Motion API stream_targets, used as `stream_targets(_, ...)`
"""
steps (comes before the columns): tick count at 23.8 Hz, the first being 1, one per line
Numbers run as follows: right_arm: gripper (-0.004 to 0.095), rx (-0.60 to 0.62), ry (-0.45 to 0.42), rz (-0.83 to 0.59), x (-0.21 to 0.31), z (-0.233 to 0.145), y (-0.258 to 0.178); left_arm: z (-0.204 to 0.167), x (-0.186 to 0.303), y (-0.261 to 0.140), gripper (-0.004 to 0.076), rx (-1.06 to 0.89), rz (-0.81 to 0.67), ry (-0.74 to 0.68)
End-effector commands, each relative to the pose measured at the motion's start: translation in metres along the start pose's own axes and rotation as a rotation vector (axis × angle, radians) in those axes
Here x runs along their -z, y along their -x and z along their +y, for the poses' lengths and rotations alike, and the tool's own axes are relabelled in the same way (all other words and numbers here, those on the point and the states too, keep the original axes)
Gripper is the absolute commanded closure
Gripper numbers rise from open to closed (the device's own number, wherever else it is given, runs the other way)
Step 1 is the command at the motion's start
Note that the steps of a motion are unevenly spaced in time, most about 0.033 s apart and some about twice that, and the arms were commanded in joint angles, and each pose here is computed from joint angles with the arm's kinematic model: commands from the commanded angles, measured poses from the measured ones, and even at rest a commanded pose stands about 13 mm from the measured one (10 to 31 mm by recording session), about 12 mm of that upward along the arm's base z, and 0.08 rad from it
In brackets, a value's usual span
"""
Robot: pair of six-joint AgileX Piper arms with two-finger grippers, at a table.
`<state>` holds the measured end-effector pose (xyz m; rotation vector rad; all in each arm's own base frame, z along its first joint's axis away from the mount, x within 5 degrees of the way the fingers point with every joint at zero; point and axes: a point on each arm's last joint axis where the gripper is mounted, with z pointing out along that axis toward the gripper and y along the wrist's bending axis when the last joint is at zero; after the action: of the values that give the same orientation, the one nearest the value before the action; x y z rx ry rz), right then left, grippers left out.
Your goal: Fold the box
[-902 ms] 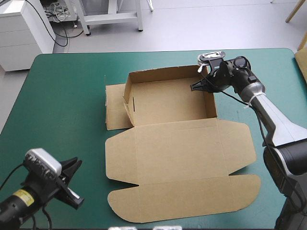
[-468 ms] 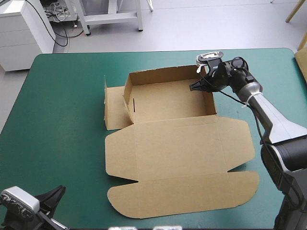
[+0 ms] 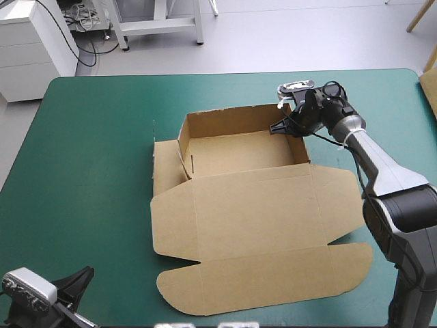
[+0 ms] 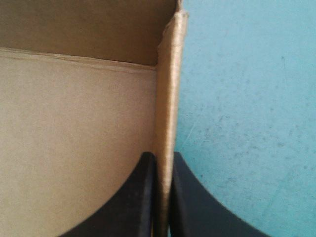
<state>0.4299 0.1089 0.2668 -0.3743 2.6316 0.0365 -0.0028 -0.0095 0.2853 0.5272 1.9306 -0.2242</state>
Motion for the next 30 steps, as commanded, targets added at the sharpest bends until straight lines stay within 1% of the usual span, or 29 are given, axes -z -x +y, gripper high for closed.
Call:
stream_targets(1,0.0796,0.021,-0.006,0.116,0.016,-0.002,-0.002,0.001,0.003,0.013,0.0731,0.017,-0.081,0.008)
stream_targets(4,0.0647,0.02,-0.016,0.027,0.046,-0.004,0.02,0.001,0.003,0.013,0.0731,0.017,-0.081,0.008)
stream_targets(7,0.057,0.008,-0.03,-0.095,0.08,-0.006,0.039,0.002,0.003,0.013,0.0731,0.015,-0.08,0.012)
stream_targets(9,0.0556,0.002,-0.029,-0.161,0.101,-0.007,0.046,0.002,0.003,0.013,0.0731,0.015,-0.08,0.012)
stream_targets(11,0.0549,0.0,-0.029,-0.21,0.12,-0.007,0.048,0.002,0.003,0.013,0.0731,0.015,-0.08,0.012)
stream_targets(13,0.0508,0.01,-0.036,-0.266,0.15,-0.008,0.044,0.002,0.003,0.013,0.0731,0.015,-0.08,0.012)
stream_targets(16,0.0404,0.012,-0.038,-0.317,0.176,-0.009,0.04,0.002,0.003,0.013,0.0731,0.015,-0.08,0.012)
stream_targets(17,0.0341,0.006,-0.033,-0.337,0.189,-0.008,0.035,0.002,0.003,0.013,0.0731,0.015,-0.08,0.012)
stream_targets(19,0.0324,0.005,-0.026,-0.315,0.195,-0.008,0.022,0.002,0.003,0.013,0.0731,0.015,-0.08,0.012)
stream_targets(22,0.0324,0.0,-0.017,-0.195,0.18,-0.006,-0.011,0.002,0.003,0.013,0.0731,0.015,-0.08,0.012)
stream_targets(24,0.0324,0.002,-0.015,-0.132,0.165,-0.005,-0.021,0.002,0.003,0.013,0.0731,0.015,-0.08,0.012)
stream_targets(28,0.0324,0.012,-0.009,-0.017,0.123,-0.004,-0.024,0.002,0.003,0.013,0.0731,0.015,-0.08,0.012)
stream_targets(30,0.0324,0.014,-0.008,0.006,0.105,-0.003,-0.021,0.002,0.003,0.013,0.0731,0.015,-0.08,0.012)
